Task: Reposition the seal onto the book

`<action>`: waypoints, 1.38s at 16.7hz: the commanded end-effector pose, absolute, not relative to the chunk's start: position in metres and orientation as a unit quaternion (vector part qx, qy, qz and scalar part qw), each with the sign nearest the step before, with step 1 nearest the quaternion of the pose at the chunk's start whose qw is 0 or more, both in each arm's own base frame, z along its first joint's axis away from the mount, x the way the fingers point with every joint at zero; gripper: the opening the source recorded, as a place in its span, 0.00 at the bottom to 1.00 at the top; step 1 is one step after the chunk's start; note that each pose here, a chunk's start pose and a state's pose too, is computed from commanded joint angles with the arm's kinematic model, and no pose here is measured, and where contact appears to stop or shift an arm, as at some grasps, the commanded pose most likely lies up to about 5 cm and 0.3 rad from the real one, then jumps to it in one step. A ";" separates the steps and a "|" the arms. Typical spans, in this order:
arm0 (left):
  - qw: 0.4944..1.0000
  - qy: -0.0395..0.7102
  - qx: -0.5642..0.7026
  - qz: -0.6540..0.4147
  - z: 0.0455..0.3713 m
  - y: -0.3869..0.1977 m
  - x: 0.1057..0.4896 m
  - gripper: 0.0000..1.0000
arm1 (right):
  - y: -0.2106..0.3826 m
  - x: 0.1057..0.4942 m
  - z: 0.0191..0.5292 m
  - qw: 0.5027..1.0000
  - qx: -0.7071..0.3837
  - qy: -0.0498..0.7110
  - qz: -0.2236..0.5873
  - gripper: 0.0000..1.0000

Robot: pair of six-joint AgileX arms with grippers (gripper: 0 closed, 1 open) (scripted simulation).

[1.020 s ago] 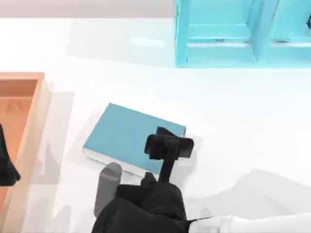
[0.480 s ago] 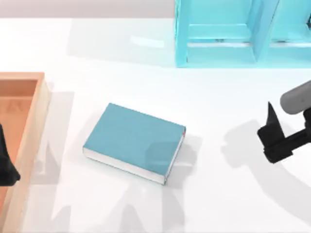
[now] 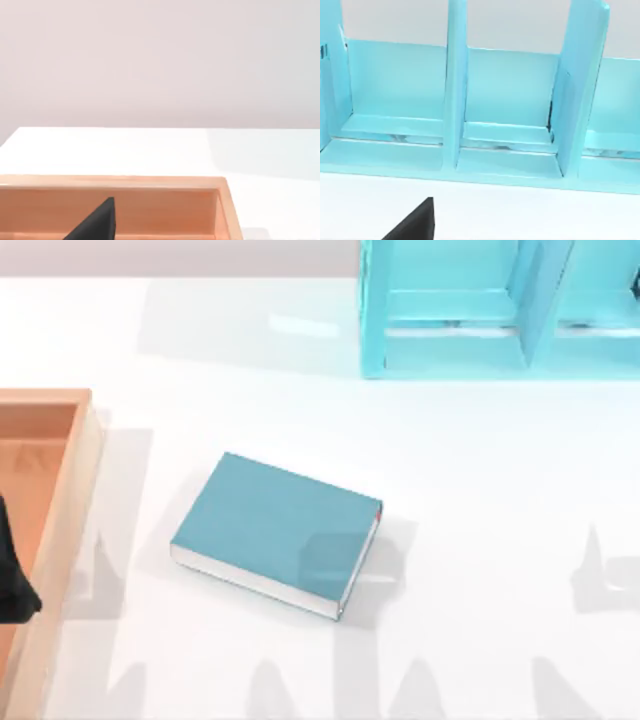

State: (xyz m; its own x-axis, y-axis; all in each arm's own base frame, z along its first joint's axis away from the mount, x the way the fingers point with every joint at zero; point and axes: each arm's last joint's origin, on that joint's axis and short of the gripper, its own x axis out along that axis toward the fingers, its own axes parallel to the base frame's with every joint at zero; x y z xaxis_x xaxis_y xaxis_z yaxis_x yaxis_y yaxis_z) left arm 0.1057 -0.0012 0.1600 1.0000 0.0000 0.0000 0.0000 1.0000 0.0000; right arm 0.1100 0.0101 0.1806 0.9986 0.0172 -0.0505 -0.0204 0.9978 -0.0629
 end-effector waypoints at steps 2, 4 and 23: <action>1.000 0.000 0.000 0.000 0.160 -0.001 0.106 1.00 | 0.003 0.107 0.168 1.000 -0.011 0.010 0.003 1.00; 1.000 0.000 0.000 0.000 0.160 -0.001 0.106 1.00 | -0.001 0.106 0.161 1.000 -0.001 0.001 0.000 1.00; 0.924 0.379 0.036 0.038 0.259 0.026 0.182 1.00 | -0.001 0.106 0.160 1.000 0.000 0.000 0.000 1.00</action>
